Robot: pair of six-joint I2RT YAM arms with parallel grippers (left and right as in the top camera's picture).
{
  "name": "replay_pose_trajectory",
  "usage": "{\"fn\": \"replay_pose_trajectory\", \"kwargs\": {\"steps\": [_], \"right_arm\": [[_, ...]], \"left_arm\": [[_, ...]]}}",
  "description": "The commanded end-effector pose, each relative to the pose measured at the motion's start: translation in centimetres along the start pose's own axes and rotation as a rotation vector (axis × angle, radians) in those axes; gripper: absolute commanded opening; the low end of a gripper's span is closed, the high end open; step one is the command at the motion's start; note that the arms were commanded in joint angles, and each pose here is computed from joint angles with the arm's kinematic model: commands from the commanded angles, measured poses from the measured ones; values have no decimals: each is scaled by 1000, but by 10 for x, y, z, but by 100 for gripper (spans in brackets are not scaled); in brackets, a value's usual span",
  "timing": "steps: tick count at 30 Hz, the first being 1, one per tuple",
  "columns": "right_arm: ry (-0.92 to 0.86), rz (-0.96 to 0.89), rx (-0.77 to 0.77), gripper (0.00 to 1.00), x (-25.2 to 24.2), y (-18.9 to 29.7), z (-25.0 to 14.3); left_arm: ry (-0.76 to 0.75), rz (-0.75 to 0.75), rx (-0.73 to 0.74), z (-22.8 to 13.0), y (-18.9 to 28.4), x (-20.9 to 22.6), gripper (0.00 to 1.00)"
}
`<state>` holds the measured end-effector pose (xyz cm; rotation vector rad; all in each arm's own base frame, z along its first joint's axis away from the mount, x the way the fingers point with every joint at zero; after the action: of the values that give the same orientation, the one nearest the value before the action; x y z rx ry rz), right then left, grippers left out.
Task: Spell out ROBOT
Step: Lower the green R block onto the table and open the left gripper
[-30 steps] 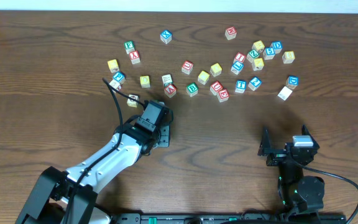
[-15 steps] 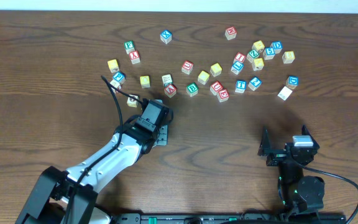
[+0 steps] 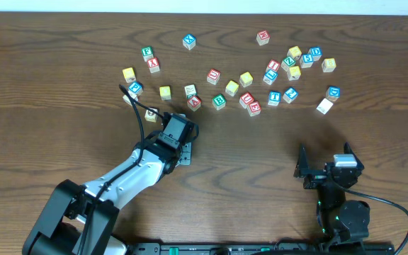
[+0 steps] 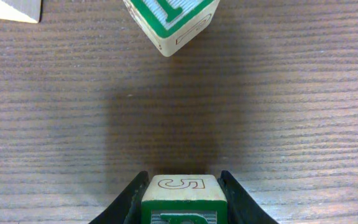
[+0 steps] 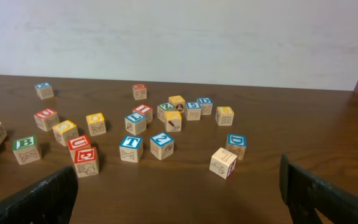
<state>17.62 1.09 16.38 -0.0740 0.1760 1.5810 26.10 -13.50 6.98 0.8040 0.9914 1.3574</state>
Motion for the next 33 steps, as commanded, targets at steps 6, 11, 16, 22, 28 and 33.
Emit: {"fn": "replay_pose_trajectory", "kwargs": {"steps": [6,11,16,22,28,33], "right_arm": [[-10,-5,4,99,-1,0,-1],[-10,-5,4,99,-1,0,-1],[-10,-5,4,99,-1,0,-1],[-10,-5,5,99,-1,0,-1],[-10,-5,4,99,-1,0,-1],[-10,-5,4,99,-1,0,-1]], "left_arm": [[-21,21,-8,0,-3,2,8],[-21,24,-11,0,-3,2,8],[-21,25,-9,0,-6,2,8],[-25,39,14,-5,-15,3,7],[-26,41,17,-5,-17,3,7],[-25,38,13,-4,-17,3,11]]}}
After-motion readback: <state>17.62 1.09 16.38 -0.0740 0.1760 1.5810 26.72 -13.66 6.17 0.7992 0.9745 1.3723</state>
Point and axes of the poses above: each gripper's point midway between its finger pads, its own y axis back along the fingers, its own x axis along the line the jaws close on, z = x × y, the point moved 7 cm from there along y, back along the fingers, and after that the axes turned 8 degrees about y, right-handed, at the moved point
